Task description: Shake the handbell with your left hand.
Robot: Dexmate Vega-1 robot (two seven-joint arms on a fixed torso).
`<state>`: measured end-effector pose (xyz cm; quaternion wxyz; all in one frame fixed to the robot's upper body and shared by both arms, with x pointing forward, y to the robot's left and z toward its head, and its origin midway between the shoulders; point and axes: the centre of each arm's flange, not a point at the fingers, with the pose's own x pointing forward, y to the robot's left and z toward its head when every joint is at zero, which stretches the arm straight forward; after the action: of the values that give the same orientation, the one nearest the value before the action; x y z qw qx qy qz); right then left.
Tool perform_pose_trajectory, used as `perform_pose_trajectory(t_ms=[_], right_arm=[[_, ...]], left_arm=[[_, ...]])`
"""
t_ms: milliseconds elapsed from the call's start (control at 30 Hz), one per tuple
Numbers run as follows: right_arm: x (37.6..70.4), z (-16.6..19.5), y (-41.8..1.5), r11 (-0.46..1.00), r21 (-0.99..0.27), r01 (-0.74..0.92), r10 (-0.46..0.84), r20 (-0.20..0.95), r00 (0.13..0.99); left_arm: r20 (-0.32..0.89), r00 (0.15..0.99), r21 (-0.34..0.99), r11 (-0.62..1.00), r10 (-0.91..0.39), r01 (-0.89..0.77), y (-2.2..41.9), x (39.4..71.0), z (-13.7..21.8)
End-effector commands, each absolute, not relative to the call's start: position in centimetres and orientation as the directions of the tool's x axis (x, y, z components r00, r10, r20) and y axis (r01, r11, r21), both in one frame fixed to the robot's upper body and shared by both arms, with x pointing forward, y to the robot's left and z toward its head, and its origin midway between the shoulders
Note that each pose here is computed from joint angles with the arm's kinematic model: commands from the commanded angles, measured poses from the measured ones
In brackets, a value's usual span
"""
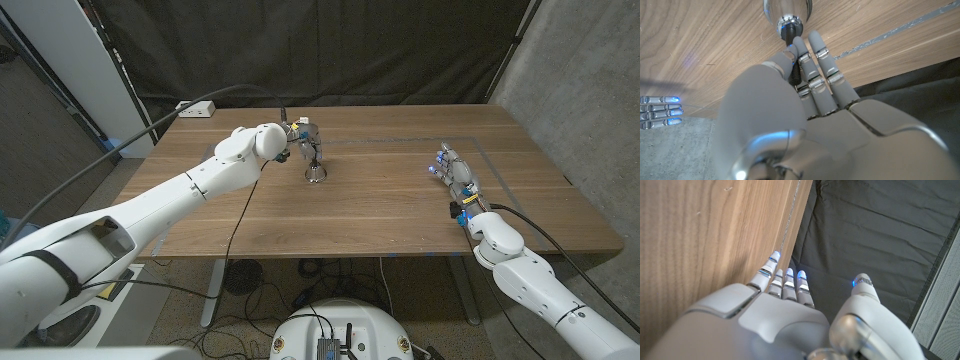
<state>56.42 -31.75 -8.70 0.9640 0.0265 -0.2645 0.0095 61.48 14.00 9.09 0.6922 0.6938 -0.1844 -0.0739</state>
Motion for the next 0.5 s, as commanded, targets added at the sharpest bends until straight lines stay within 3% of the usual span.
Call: perform_pose_trajectory(t_ms=[33,500], right_arm=[[56.60,-8.78,-31.69,0.998,0.050,-0.035,0.005,0.511,0.859],[56.44,-8.68,-31.72,0.998,0.046,-0.035,0.006,0.515,0.857]], left_arm=[[0.131,0.926,0.991,0.009,-0.355,-0.137,13.87,61.75,8.61],[0.123,0.923,0.992,0.019,-0.365,-0.124,14.06,61.64,8.54]])
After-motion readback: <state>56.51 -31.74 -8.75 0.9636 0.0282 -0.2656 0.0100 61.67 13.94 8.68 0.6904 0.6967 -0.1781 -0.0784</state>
